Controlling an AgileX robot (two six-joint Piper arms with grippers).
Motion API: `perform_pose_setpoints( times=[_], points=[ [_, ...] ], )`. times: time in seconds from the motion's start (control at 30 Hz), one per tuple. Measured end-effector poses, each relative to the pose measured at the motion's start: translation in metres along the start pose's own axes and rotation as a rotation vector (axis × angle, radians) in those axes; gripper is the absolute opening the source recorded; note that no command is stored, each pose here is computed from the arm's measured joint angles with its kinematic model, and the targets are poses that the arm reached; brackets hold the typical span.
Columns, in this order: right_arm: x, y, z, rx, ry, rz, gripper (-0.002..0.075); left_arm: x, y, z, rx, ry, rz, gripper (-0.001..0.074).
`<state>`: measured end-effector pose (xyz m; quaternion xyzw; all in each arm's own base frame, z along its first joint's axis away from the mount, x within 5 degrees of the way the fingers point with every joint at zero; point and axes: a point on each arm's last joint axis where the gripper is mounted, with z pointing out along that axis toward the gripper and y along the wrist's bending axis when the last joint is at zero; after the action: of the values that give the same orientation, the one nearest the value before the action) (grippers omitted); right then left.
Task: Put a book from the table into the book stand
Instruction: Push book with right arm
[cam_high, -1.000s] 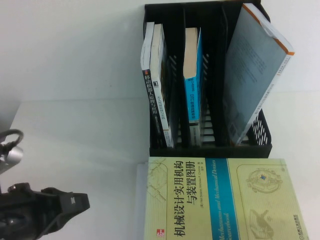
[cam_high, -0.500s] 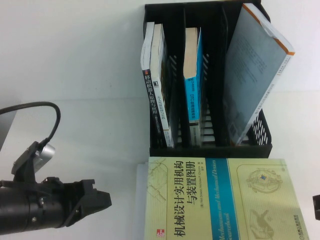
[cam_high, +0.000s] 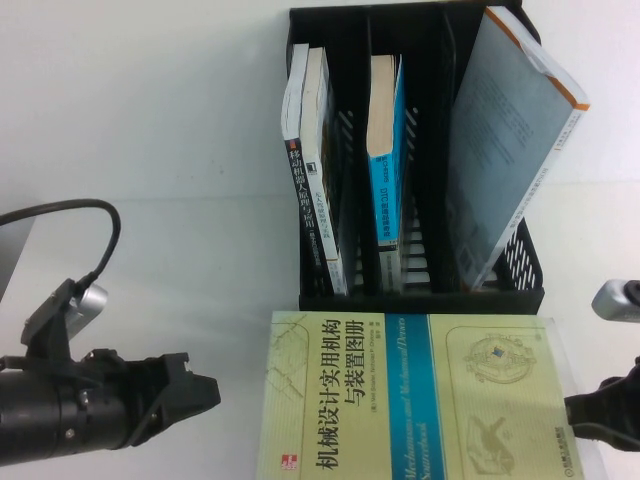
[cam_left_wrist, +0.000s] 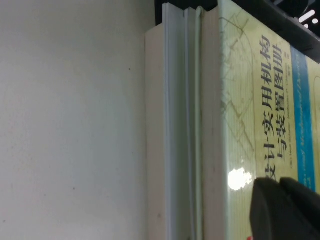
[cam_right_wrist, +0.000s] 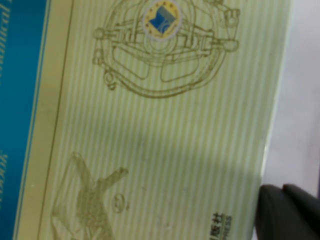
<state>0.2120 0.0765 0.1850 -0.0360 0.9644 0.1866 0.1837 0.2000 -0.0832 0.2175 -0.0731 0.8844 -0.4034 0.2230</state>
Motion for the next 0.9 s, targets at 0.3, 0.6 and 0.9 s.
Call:
perform_pose_setpoints(
  times=[0.3, 0.6, 0.9],
  points=[
    [-0.004, 0.013, 0.010, -0.022, -0.006, -0.023, -0.0001, -0.006, 0.003, -0.002, -0.014, -0.040, -0.022, 0.0077],
    [-0.026, 0.022, 0.021, -0.076, 0.019, -0.022, -0.0001, -0.026, 0.015, -0.028, 0.060, -0.085, -0.127, 0.0437],
    [-0.028, 0.025, 0.032, -0.132, 0.029, -0.010, -0.0001, -0.030, 0.033, -0.024, 0.084, -0.023, -0.194, 0.0472]
  ],
)
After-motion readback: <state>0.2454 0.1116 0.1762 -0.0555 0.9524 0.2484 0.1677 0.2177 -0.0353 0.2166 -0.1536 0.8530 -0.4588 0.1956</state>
